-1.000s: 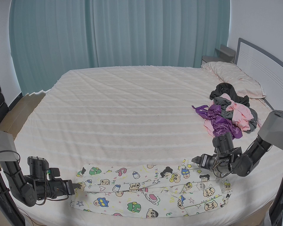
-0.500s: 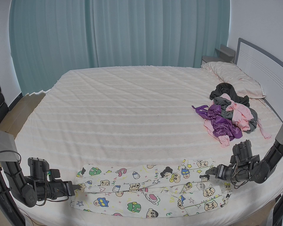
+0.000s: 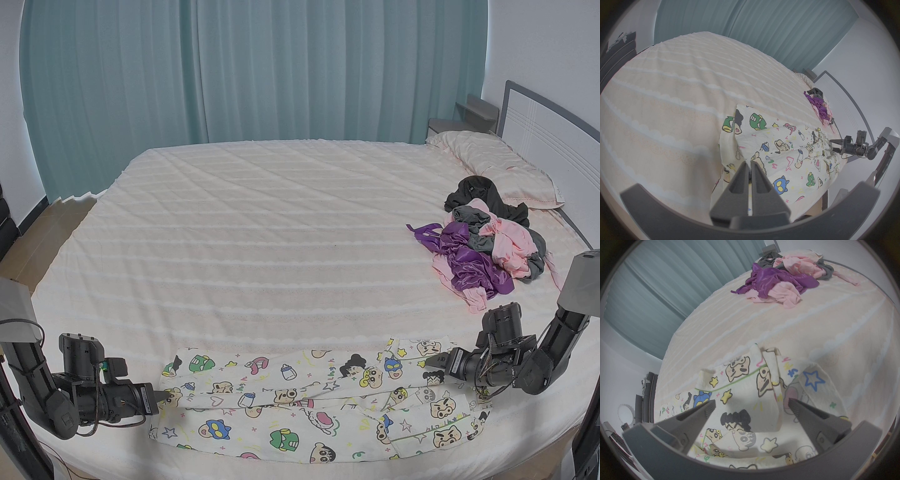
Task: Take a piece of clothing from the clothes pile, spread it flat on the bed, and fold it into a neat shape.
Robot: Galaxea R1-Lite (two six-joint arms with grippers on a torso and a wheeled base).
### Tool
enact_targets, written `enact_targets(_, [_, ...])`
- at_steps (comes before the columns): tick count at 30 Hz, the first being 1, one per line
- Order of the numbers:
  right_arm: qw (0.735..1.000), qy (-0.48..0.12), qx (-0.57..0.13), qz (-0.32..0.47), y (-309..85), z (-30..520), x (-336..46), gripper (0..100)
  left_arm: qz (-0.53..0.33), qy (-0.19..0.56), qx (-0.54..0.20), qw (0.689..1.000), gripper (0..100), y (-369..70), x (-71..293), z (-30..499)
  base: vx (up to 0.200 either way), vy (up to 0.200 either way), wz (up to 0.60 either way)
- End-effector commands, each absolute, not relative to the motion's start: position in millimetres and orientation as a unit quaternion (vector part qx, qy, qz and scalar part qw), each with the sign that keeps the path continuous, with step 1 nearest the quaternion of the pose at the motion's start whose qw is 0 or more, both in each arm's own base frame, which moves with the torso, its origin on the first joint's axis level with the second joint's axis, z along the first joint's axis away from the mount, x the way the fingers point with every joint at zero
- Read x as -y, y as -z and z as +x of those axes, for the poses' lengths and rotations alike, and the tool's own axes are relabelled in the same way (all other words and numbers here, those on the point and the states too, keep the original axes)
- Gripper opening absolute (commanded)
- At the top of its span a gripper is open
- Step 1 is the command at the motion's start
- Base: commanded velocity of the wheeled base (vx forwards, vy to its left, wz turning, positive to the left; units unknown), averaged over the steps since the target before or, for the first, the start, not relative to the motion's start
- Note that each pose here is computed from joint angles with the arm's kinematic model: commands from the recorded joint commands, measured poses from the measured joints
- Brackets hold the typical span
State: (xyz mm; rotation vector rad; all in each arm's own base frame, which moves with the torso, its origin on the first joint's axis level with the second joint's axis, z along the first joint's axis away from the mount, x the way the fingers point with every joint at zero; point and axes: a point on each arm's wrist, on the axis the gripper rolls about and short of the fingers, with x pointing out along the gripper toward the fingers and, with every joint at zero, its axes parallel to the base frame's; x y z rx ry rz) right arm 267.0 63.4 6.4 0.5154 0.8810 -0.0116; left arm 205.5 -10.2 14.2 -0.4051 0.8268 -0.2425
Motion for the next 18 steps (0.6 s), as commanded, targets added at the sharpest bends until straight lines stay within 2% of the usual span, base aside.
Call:
enact_targets(1, [0.860, 0.014, -0.448, 0.245, 12.3, 268.6, -65.4, 0, -0.195, 0.116, -0.398, 0.889, 0, -14.0, 9.9, 206.1, 0.000, 0.000, 0.00])
enact_targets(13, [0.859, 0.024, -0.422, 0.289, -5.0, 267.7, -61.8, 0, -0.199, 0.112, -0.371, 0.900, 0, -21.8, 11.0, 217.8, 0.000, 0.000, 0.00])
enact_targets(14, [0.860, 0.021, -0.415, 0.295, -9.5, 268.8, -59.3, 0, -0.220, 0.102, -0.343, 0.908, 0, -32.7, 13.4, 227.3, 0.000, 0.000, 0.00])
enact_targets(18, [0.865, 0.022, -0.400, 0.303, -15.8, 272.9, -55.4, 0, -0.235, 0.079, -0.309, 0.918, 0, -43.3, 23.1, 247.2, 0.000, 0.000, 0.00])
